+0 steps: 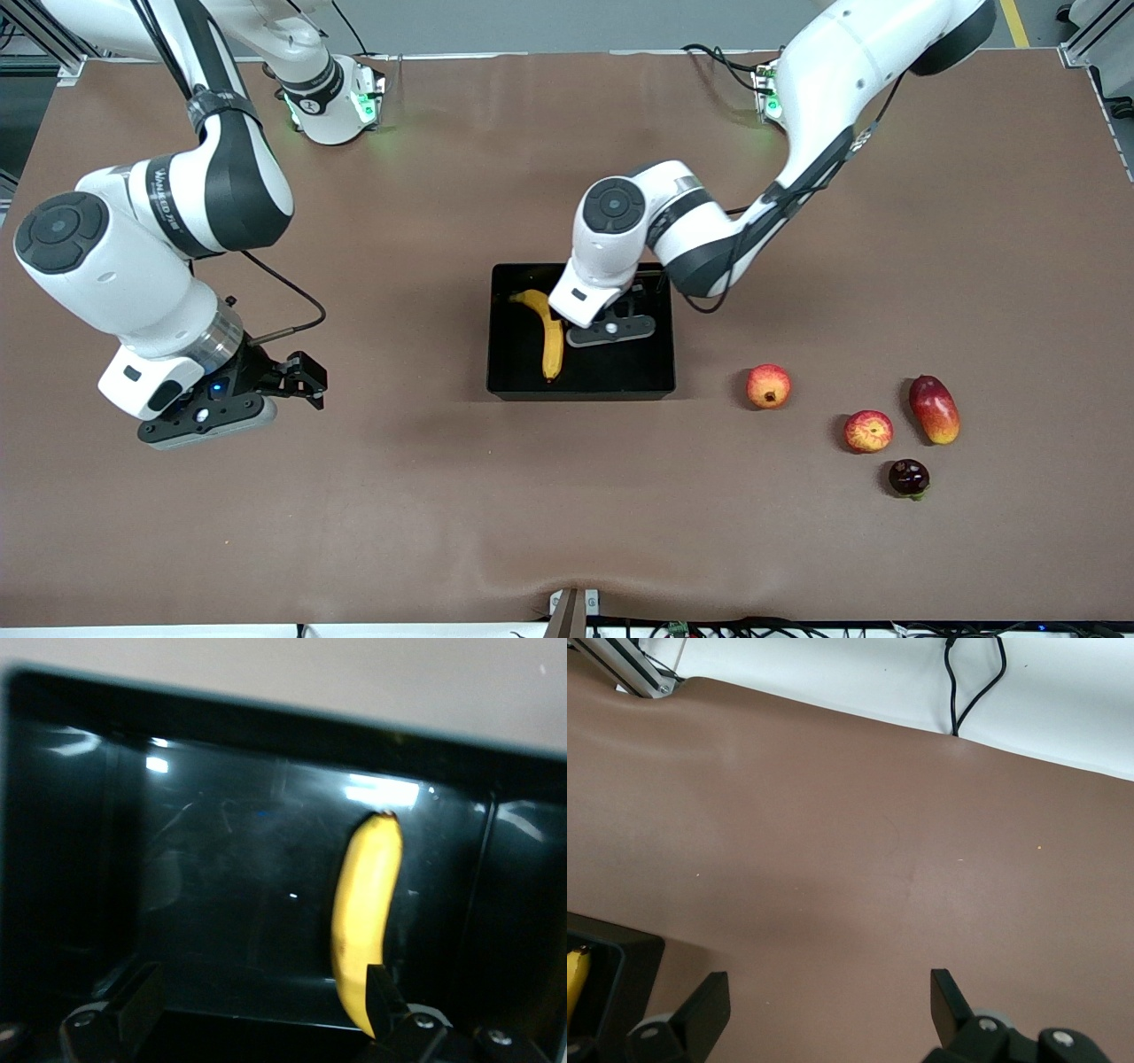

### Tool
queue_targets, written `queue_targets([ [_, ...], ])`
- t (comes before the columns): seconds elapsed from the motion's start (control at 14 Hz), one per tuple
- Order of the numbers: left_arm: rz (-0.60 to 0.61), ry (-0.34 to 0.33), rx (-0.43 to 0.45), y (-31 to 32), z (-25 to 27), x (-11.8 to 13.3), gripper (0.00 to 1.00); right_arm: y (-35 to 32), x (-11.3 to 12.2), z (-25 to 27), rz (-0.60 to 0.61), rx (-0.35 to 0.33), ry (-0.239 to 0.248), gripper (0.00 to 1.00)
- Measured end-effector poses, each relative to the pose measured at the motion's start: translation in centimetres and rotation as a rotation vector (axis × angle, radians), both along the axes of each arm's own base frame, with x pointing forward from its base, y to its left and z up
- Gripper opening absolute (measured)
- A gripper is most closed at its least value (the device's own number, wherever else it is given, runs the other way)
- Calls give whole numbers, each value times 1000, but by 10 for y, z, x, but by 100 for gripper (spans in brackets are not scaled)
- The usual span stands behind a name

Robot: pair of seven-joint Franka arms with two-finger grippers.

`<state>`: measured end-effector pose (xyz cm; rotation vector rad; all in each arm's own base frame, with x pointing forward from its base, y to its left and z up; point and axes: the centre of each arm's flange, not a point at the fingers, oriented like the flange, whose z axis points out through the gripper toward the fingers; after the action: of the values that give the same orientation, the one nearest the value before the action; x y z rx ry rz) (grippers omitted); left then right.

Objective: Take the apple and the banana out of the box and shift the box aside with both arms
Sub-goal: 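Move the left gripper into the tray and grasp the yellow banana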

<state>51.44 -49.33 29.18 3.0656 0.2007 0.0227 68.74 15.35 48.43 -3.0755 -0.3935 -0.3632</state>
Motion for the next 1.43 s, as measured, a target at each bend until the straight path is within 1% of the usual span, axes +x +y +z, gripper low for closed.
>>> queue_targets([
  [0.14,-21,-11,1,-16,-23,-8,100,1,2,-13,2,-4,18,100],
  [0.36,-44,-58,39,-37,-55,-14,100,12,5,-38,16,-12,50,100],
  [0.5,-60,-68,48,-48,-75,-21,100,22,4,-49,29,-16,65,100],
  [0.86,-63,-40,58,-47,-104,-24,100,43,2,-76,59,-26,100,100],
  [1.14,-73,-28,49,-52,-119,-31,100,56,2,-110,76,-38,141,100],
  [1.43,-80,-29,43,-57,-121,-37,100,60,2,-125,80,-42,157,100],
])
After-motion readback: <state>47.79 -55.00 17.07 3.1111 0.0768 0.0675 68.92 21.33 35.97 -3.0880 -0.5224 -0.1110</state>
